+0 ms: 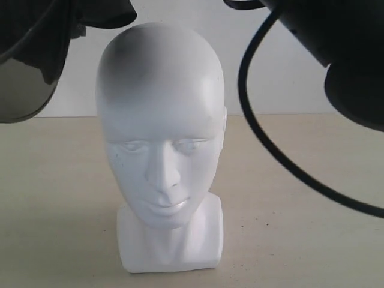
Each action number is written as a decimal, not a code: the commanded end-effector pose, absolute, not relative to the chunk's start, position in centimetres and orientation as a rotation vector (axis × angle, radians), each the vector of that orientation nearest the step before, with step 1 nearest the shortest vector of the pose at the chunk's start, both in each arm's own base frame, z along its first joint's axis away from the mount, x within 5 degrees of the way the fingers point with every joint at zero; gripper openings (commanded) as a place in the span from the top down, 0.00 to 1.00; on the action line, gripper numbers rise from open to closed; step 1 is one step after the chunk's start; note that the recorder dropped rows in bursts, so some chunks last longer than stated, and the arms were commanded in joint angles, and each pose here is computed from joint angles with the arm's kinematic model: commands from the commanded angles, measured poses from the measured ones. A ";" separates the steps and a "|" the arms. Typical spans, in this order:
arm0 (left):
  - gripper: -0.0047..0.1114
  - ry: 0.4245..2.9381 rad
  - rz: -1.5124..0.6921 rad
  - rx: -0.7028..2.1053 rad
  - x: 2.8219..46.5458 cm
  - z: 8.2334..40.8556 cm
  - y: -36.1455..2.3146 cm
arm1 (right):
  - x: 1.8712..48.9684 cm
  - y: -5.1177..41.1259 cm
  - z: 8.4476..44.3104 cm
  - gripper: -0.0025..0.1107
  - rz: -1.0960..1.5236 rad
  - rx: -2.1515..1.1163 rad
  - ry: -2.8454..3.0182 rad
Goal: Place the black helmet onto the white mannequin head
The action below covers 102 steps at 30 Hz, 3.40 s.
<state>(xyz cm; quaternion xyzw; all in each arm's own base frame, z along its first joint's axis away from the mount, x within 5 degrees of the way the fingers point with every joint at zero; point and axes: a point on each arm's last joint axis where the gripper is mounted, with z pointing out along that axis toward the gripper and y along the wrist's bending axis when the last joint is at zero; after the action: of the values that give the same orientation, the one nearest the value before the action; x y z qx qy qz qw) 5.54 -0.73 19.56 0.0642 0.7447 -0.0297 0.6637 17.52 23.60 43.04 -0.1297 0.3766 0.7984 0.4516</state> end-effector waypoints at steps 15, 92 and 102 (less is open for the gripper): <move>0.92 1.325 -0.064 0.121 5.3 22.7 -0.7 | 17.1 23.3 44.2 0.98 2.028 -0.332 0.802; 0.92 0.946 -0.578 0.380 17.8 41.2 -6.5 | 17.2 21.1 37.1 0.98 1.700 -0.208 0.963; 0.92 1.022 -0.683 0.440 19.1 42.6 -7.4 | 17.2 21.0 37.1 0.98 1.685 -0.204 0.958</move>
<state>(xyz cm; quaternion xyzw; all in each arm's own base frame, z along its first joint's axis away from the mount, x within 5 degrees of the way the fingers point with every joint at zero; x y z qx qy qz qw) 18.70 -7.22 42.27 0.1999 0.4646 -0.3081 0.8057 17.09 21.94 36.27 -0.1034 0.4291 0.7268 0.5262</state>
